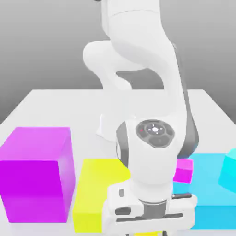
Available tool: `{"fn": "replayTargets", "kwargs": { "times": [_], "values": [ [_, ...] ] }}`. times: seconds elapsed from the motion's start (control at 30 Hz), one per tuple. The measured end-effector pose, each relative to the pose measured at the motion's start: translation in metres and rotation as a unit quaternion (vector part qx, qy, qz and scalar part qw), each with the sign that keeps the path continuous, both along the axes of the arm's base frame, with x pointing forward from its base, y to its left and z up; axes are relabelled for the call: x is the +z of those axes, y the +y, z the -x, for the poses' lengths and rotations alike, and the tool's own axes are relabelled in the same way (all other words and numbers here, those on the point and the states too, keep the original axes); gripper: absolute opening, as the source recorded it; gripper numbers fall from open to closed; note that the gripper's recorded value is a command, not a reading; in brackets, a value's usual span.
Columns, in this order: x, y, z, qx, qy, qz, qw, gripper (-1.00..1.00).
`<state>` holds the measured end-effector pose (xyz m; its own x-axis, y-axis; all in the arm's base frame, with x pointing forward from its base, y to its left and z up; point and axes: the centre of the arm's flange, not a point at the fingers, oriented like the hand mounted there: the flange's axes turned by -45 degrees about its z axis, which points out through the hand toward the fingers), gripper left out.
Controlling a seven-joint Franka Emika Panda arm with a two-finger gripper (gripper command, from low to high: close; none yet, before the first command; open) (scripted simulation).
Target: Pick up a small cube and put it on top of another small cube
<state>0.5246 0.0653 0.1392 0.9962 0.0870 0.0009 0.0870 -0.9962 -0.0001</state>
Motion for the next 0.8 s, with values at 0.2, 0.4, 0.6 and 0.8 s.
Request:
{"fn": "replayTargets", "kwargs": {
  "times": [0.2, 0.4, 0.6, 0.8],
  "values": [
    [0.017, 0.000, 0.000, 0.000, 0.000, 0.000, 1.000, -1.00],
    [0.088, 0.028, 0.022, 0.068, 0.000, 0.001, 0.998, -1.00],
    [0.143, 0.080, 0.075, 0.204, 0.001, 0.001, 0.979, -1.00],
    [0.185, 0.106, 0.133, 0.323, 0.001, -0.001, 0.947, -1.00]
  ]
}}
